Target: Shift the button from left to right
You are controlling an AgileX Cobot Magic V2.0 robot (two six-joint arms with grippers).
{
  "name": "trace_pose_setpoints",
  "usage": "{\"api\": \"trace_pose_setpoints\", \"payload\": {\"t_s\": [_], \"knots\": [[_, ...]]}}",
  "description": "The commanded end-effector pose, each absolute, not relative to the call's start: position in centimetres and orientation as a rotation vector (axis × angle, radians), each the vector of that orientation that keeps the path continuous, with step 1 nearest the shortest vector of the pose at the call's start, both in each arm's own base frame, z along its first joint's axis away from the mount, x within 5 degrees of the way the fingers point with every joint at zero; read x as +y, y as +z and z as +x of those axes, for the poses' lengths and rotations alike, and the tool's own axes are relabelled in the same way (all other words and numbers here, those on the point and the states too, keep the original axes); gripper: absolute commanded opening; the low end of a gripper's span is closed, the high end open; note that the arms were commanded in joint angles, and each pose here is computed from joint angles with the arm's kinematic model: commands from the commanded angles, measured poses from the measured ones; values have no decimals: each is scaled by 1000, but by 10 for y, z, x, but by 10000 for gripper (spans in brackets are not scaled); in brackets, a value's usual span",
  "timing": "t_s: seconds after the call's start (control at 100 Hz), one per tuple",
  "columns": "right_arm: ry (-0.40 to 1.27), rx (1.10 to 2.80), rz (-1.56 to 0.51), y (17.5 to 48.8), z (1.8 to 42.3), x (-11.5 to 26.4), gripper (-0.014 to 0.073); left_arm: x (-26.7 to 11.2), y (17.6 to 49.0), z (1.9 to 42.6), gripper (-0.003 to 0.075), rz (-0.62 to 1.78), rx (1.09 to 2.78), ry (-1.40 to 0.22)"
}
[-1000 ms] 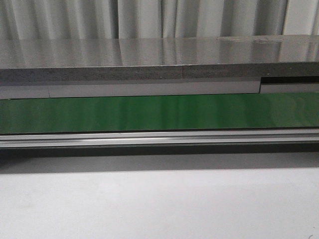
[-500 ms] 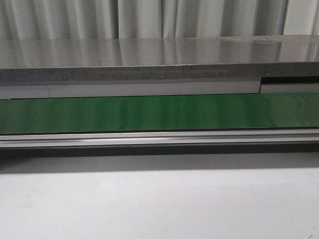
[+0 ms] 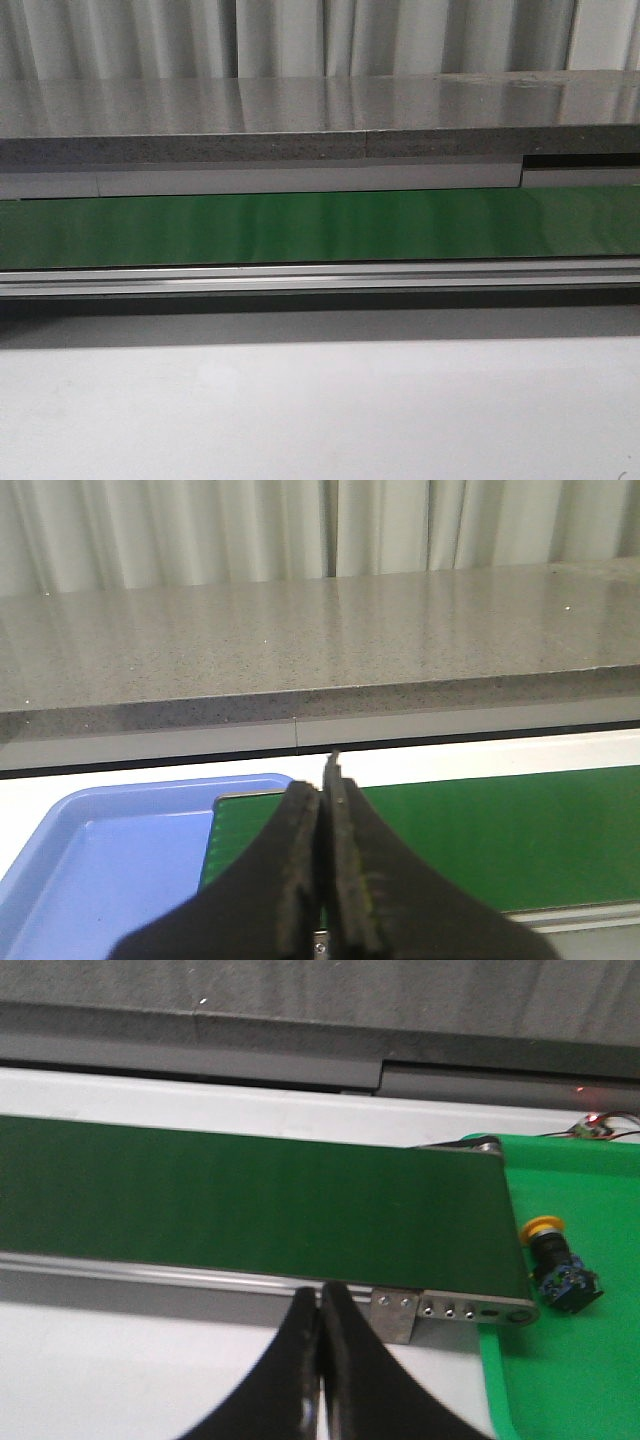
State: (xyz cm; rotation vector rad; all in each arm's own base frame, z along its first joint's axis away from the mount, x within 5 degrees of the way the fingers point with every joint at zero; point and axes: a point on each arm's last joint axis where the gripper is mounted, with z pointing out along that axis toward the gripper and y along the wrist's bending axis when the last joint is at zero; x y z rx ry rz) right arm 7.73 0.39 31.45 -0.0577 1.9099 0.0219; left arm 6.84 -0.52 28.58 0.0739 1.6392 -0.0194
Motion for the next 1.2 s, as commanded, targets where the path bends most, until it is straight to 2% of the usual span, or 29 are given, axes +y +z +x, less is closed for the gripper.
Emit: {"api": "trace_pose_setpoints", "payload": {"t_s": [0.0,0.19,0.36,0.56,1.19], "knots": [[7,1748,0,327,76,0,-67,-4,301,69,-20,54,1543,-21],[23,1587,9,301,66,0,-67,-4,301,69,-20,54,1543,-21],[37,1561,16,266,57,1,-67,-4,301,69,-20,54,1543,-21],[44,1511,21,240,45,0,-67,-4,301,69,-20,54,1543,-21],[62,1512,36,207,55,1,-67,-4,301,69,-20,54,1543,-21]]}}
